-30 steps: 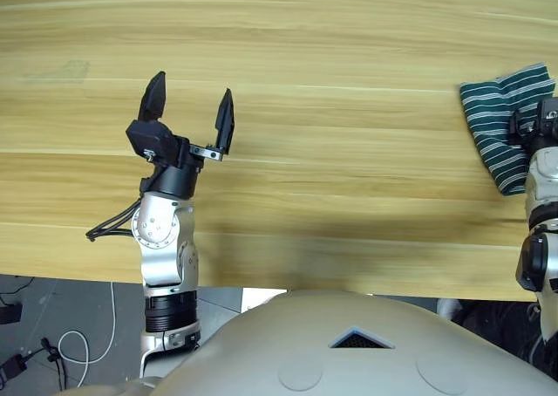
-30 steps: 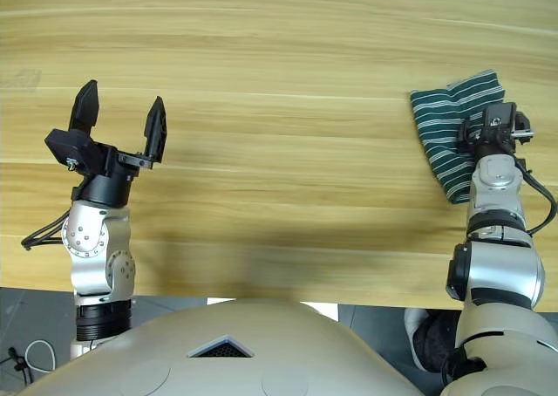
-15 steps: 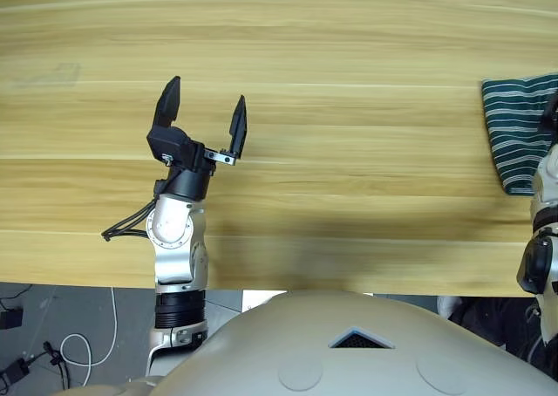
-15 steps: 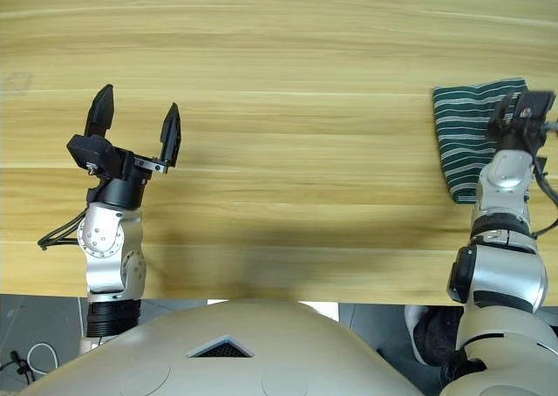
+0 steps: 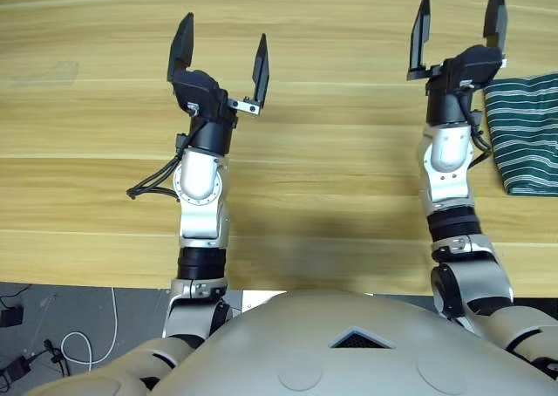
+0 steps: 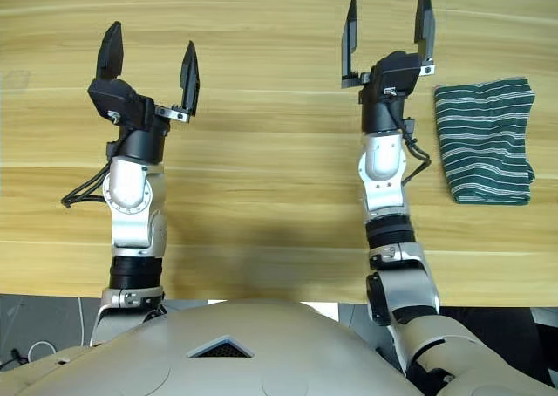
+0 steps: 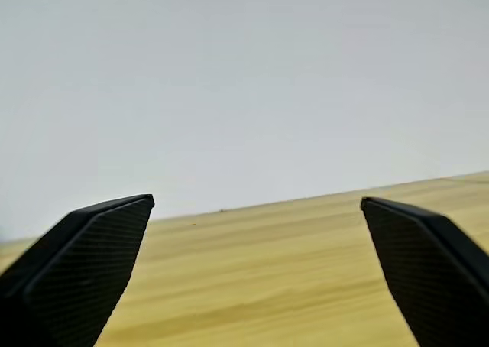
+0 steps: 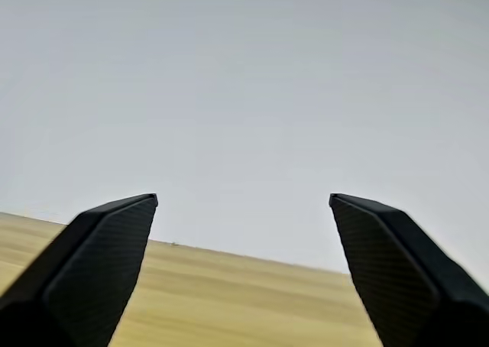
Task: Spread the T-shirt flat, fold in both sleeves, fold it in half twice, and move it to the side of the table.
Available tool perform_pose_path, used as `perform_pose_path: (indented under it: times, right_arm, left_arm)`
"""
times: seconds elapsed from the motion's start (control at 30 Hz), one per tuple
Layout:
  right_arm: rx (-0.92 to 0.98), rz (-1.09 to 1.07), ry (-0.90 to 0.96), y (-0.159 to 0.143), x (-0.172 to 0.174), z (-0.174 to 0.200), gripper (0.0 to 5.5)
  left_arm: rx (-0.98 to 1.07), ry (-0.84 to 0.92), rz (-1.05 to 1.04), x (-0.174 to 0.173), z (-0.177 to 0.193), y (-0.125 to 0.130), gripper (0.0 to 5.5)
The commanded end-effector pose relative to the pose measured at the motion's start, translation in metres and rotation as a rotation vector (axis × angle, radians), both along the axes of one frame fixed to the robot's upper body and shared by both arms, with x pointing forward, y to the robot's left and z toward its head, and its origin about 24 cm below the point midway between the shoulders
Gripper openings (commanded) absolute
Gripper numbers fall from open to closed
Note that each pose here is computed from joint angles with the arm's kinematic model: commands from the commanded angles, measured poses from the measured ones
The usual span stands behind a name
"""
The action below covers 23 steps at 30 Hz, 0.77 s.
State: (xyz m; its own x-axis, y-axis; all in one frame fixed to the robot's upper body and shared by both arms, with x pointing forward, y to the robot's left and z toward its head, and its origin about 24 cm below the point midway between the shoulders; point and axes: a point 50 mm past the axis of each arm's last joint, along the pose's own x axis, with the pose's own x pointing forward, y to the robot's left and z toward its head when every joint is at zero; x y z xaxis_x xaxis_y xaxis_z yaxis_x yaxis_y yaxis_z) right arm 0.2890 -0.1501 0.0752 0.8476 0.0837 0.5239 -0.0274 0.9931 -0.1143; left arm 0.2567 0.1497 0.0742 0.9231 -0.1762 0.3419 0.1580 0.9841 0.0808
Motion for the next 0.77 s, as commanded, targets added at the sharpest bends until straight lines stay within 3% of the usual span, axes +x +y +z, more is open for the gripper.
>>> perform_pose_path:
  times: [0.03, 0.43, 0.77]
  right_arm:
    - [0.093, -0.025, 0.088, -0.009, -0.002, -0.019, 4.17]
    - [0.034, -0.037, 0.184, -0.015, -0.008, -0.038, 4.17]
    - [0.057, -0.027, 0.197, -0.019, -0.007, -0.039, 4.17]
  left_arm:
    - [-0.02, 0.086, 0.053, 0.0, -0.024, 0.005, 5.02]
    - [-0.061, -0.027, 0.145, -0.001, -0.013, 0.011, 5.02]
    - [-0.058, -0.018, 0.142, -0.001, -0.015, 0.011, 5.02]
